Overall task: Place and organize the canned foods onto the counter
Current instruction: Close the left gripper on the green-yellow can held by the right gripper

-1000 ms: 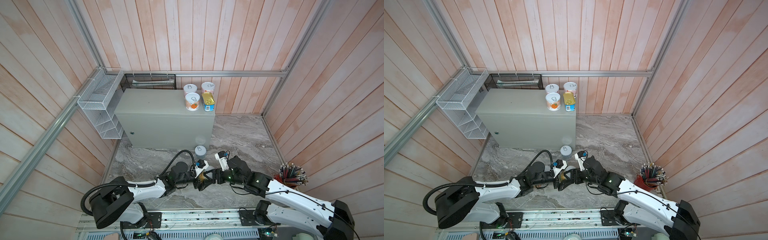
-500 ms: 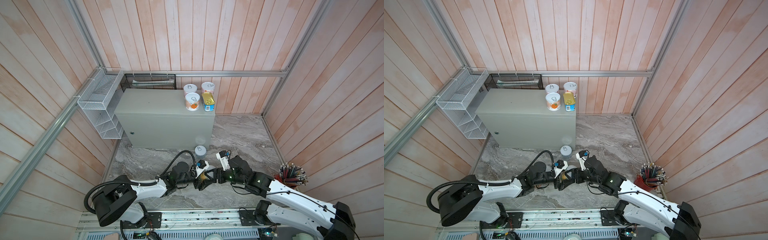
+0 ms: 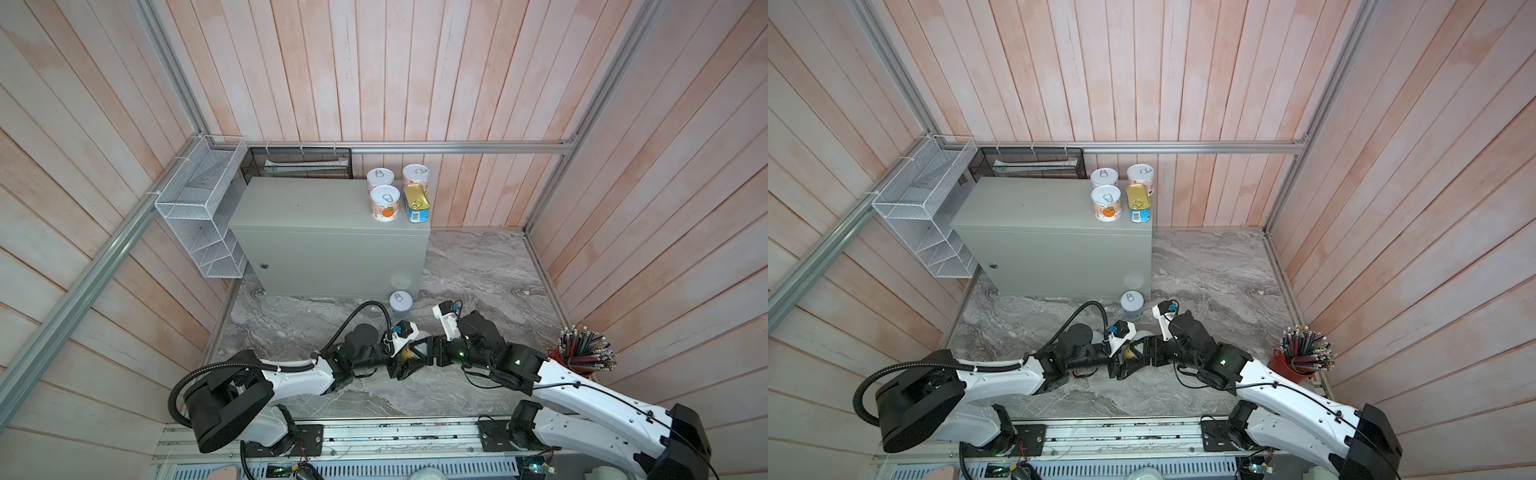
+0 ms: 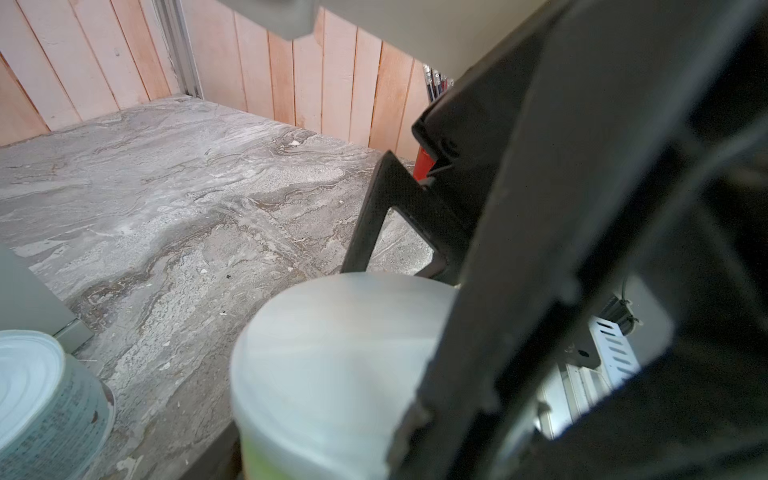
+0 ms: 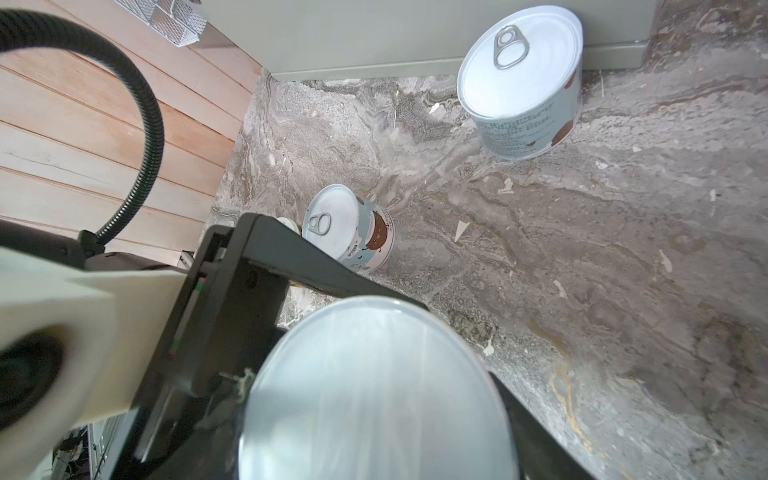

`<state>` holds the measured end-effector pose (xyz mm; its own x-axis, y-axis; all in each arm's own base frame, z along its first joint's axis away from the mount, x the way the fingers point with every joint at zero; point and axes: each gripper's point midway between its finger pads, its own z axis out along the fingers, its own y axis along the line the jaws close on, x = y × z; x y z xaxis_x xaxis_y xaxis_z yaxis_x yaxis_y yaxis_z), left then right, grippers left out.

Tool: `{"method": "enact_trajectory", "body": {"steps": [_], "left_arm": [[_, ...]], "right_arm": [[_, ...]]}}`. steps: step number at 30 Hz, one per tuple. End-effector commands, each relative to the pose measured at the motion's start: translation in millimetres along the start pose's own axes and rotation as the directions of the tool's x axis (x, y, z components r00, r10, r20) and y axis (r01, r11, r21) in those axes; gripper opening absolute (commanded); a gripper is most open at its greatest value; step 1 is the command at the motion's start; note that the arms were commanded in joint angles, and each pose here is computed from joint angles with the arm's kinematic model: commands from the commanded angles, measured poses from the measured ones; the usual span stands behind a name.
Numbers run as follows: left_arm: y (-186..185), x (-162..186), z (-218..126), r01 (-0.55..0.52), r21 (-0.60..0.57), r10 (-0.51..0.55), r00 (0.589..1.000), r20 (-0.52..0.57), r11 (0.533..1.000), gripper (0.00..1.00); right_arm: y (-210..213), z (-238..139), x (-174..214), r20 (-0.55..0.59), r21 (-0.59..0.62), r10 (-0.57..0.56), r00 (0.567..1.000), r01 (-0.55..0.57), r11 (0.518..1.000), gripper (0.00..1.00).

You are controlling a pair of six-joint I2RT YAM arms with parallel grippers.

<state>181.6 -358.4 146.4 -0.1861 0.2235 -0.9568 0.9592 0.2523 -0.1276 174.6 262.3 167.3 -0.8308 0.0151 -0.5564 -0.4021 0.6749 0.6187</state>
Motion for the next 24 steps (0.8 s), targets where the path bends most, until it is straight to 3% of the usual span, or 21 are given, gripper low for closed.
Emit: {"method": "enact_trajectory", "body": {"steps": [1,8,24], "left_arm": [[3,-14,1,-0.006,-0.027,0.007,0.999,0.035,1.000,0.57],[9,-12,-1,0.002,-0.060,0.000,0.999,0.034,0.998,0.55],[16,-12,-7,0.013,-0.115,-0.008,0.999,0.047,0.993,0.52]], "right_arm": [[30,-14,-32,0.123,-0.106,-0.014,0.992,0.027,0.994,0.76],[26,-18,-29,0.132,-0.097,-0.021,0.991,0.034,0.995,0.84],[8,-16,-33,0.137,0.019,-0.014,0.991,0.012,1.000,0.85]]}}
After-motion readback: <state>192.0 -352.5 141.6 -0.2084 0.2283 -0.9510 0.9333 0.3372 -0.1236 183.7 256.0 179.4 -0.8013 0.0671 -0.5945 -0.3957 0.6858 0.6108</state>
